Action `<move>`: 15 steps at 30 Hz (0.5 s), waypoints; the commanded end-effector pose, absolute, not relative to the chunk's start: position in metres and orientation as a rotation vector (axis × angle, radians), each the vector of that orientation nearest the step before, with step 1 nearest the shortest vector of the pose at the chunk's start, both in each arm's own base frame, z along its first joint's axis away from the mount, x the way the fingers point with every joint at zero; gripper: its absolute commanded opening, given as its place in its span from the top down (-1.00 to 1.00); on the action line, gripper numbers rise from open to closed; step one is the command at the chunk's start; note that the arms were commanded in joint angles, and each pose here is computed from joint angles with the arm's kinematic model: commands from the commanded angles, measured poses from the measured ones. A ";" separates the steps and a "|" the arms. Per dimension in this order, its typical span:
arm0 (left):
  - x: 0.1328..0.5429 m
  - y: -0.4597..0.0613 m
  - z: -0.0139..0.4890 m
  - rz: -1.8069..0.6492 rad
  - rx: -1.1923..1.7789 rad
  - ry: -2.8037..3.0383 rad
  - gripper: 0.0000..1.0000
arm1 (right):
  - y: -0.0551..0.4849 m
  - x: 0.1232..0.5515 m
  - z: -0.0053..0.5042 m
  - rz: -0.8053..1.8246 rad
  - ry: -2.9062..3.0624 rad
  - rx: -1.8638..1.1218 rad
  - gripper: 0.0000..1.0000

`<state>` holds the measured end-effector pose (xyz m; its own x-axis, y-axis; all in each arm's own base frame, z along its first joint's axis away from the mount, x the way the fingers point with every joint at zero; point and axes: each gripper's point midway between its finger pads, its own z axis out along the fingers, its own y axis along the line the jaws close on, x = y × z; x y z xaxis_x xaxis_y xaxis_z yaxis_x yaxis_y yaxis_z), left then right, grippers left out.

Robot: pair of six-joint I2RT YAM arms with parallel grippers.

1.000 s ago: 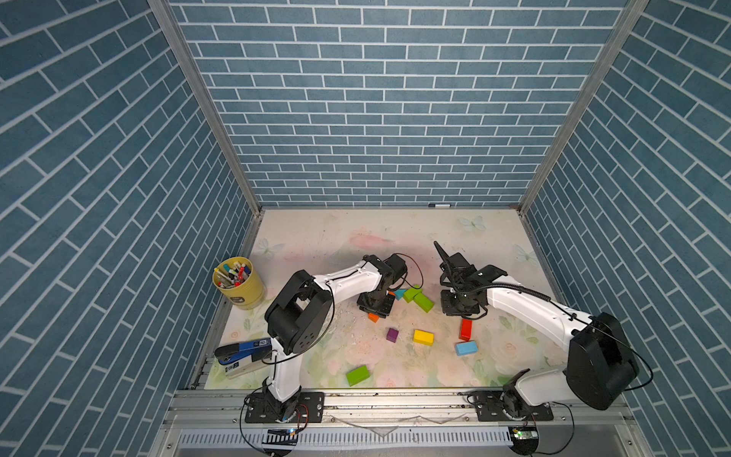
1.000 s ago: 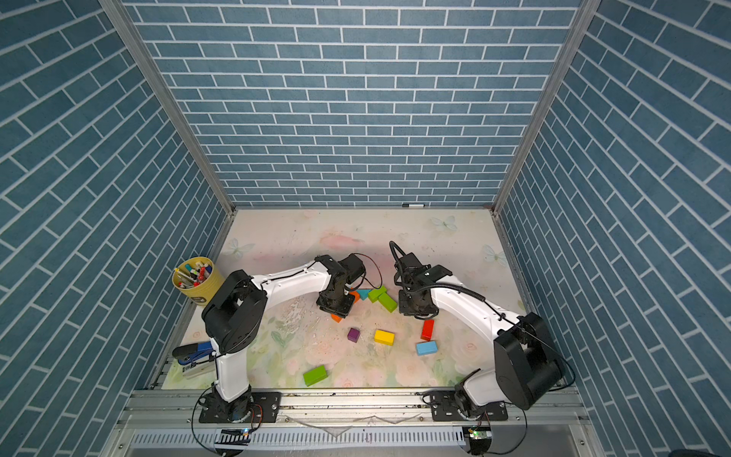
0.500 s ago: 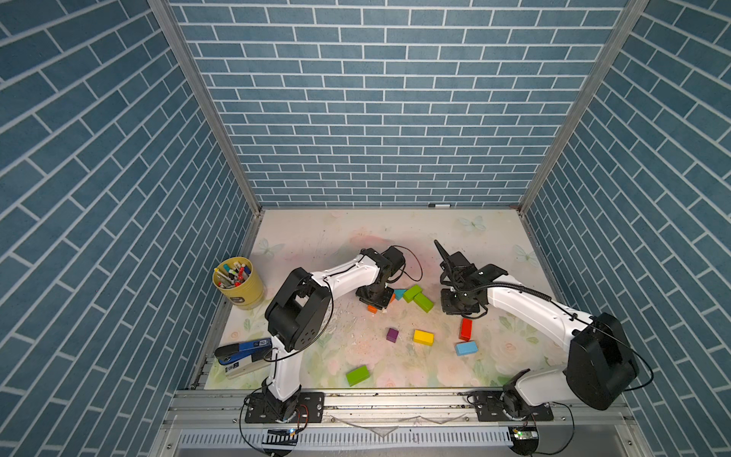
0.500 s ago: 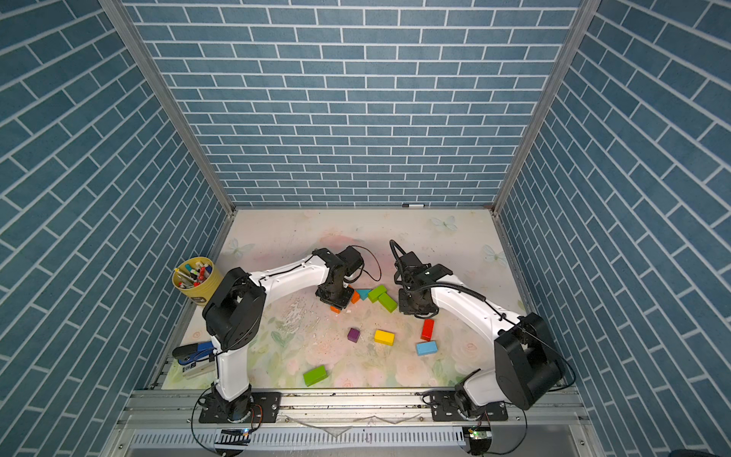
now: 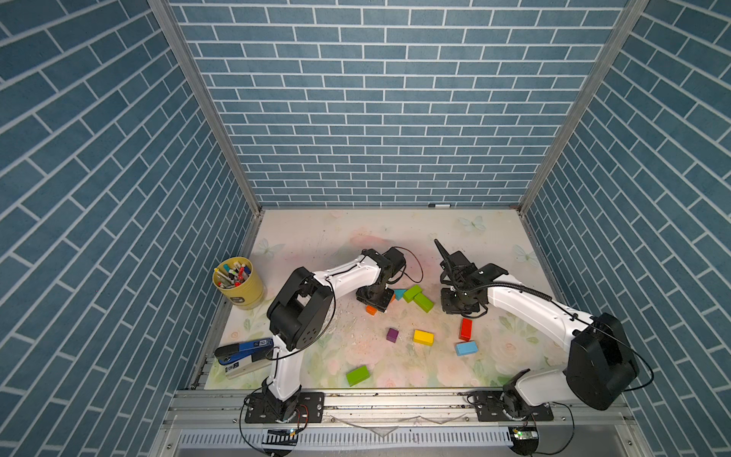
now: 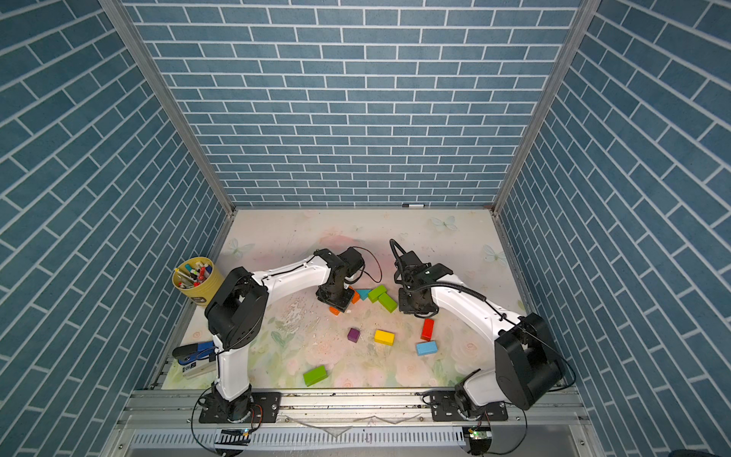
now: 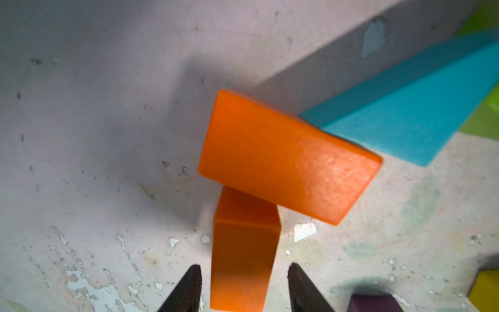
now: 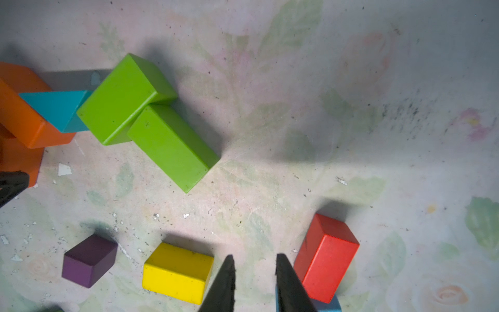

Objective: Assemble a heart with building blocks
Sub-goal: Assemble the building block at the center of the board.

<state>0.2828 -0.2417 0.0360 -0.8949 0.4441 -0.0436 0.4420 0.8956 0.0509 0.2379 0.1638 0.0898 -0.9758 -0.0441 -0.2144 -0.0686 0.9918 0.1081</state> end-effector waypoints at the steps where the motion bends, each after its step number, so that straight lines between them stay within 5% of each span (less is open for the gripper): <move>1: 0.273 -0.230 0.033 0.111 0.711 3.035 -0.10 | 0.158 0.236 0.096 0.153 2.920 -0.024 0.41; 8: 0.265 -0.217 0.051 0.134 0.658 3.025 -0.16 | 0.156 0.234 0.095 0.152 2.923 -0.017 0.41; 15: 0.239 -0.232 0.072 -0.216 0.219 3.062 -0.44 | 0.156 0.231 0.086 0.155 2.937 -0.014 0.35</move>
